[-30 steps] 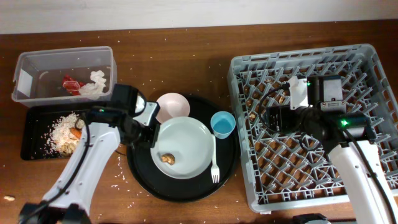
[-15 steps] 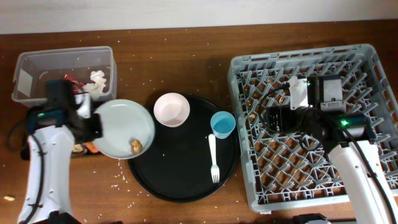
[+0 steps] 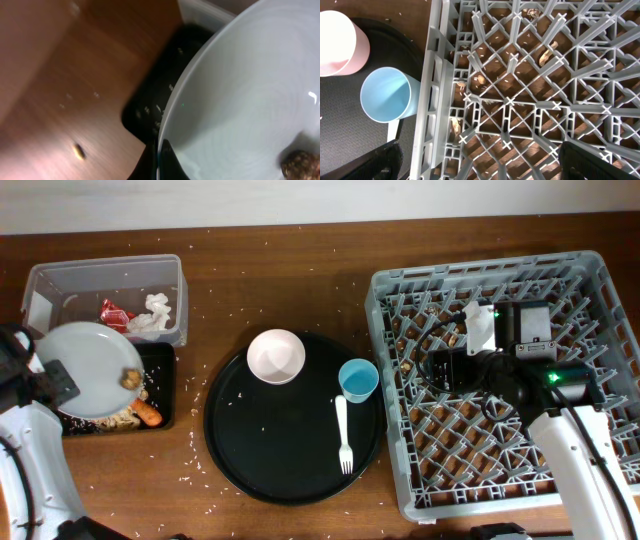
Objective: Sort waste into correct bins and load items into the dishwasher rack
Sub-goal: 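Tilt the plate over the black tray to scrape off leftovers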
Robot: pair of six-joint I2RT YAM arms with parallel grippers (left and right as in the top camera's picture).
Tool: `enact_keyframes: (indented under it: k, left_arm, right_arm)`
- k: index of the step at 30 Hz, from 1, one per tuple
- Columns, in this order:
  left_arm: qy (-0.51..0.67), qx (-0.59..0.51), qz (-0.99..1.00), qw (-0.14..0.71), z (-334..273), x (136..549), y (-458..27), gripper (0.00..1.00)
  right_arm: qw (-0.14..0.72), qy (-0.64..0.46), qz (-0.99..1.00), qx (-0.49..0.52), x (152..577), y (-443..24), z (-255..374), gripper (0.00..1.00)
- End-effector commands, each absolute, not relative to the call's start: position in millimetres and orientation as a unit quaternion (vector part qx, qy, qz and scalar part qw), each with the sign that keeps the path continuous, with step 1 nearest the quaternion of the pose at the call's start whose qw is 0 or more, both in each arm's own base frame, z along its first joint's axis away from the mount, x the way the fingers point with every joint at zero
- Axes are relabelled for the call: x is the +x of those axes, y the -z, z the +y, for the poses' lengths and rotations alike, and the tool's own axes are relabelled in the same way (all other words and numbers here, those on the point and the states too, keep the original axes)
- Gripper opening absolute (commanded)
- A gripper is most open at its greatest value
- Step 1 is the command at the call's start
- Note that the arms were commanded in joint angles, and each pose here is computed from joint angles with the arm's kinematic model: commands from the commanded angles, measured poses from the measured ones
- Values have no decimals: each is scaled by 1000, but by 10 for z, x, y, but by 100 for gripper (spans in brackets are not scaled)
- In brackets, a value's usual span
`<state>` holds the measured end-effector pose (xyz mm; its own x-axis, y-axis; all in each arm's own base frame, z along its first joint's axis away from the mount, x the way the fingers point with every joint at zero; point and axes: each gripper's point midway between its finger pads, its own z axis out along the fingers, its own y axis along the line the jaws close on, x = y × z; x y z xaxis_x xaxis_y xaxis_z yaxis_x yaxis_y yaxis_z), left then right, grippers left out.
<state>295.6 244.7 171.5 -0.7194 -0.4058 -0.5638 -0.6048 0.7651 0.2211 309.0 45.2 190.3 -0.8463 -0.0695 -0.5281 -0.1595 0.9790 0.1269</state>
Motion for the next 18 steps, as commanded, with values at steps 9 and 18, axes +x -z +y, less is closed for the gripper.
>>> enact_keyframes:
  k: [9, 18]
  left_arm:
    - [-442, -192, 830, 280, 3102, 2998, -2647, 0]
    - [-495, -72, 828, 254, 2859, 3282, -2807, 0]
  right_arm:
    - [262, -88, 959, -57, 3126, -1871, 459, 99]
    - [231, -88, 968, -54, 3198, -1658, 462, 99]
